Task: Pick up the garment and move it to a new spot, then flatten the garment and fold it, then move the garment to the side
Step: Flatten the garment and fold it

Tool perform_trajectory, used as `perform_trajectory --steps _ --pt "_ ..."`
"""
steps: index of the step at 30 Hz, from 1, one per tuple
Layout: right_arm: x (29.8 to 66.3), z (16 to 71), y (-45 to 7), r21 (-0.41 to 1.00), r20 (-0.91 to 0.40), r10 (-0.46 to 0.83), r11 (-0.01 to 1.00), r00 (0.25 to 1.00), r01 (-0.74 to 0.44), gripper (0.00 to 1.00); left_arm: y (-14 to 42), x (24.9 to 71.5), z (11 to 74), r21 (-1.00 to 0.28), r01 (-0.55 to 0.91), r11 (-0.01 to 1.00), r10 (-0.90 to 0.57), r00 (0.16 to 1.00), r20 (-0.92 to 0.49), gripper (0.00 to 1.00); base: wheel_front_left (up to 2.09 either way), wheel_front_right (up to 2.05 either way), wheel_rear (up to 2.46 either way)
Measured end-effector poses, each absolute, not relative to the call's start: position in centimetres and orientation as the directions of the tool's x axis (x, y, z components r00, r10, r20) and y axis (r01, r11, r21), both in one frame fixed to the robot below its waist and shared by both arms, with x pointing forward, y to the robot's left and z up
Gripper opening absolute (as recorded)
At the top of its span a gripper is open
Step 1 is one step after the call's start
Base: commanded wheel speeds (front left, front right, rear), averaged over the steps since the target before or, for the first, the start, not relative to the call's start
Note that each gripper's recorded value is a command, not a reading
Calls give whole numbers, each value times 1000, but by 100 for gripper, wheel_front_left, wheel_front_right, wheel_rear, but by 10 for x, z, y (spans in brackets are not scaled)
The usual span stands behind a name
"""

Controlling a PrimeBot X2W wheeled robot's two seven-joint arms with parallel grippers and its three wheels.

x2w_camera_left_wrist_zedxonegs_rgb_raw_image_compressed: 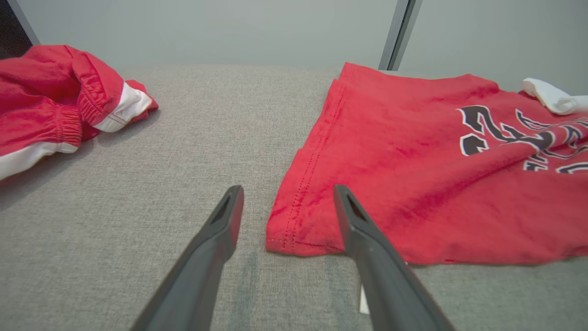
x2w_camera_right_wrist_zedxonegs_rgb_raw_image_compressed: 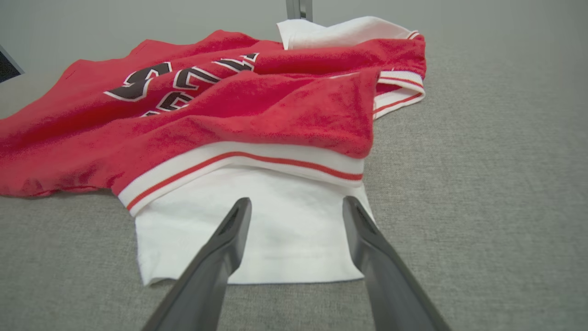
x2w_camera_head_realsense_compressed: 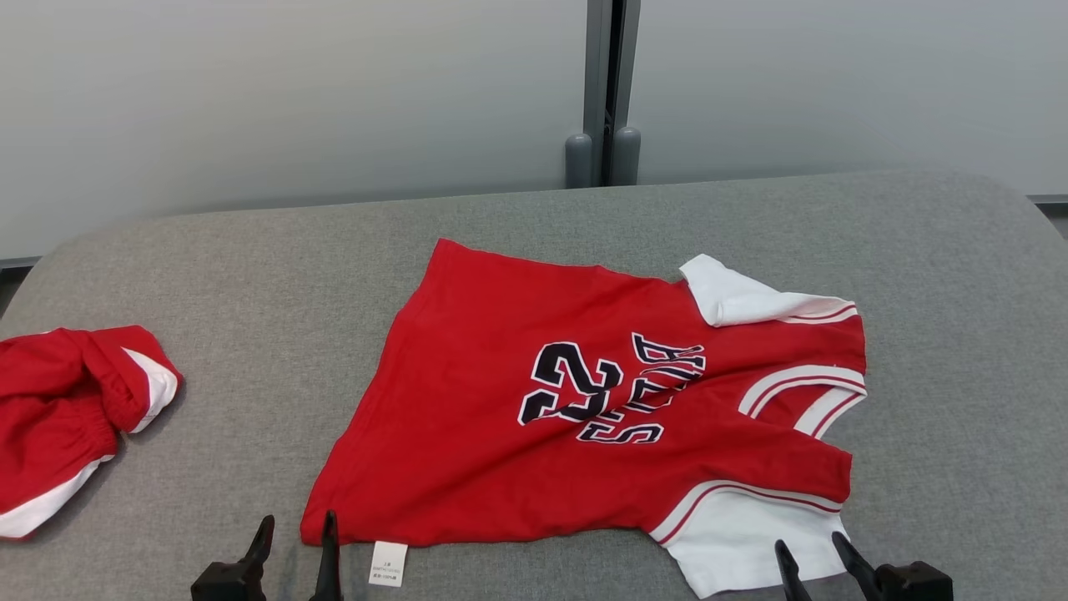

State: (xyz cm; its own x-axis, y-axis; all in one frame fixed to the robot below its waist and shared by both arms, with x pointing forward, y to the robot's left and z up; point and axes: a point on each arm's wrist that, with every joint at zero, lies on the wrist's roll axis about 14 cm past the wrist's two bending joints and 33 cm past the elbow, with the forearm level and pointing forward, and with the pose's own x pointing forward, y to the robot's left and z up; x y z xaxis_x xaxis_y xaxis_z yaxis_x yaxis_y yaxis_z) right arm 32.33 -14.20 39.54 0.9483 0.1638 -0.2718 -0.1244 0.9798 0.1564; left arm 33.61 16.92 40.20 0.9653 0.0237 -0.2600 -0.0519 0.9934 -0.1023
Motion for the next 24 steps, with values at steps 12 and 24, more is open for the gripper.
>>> perform_trajectory --steps 12,24 --pt "322 369 -169 171 -363 77 985 929 -15 100 165 340 393 -105 -42 994 9 957 -289 100 0 0 0" --pt "328 361 -174 160 -389 62 987 919 1 0 164 342 384 -113 -38 993 1 949 -317 100 0 0 0"
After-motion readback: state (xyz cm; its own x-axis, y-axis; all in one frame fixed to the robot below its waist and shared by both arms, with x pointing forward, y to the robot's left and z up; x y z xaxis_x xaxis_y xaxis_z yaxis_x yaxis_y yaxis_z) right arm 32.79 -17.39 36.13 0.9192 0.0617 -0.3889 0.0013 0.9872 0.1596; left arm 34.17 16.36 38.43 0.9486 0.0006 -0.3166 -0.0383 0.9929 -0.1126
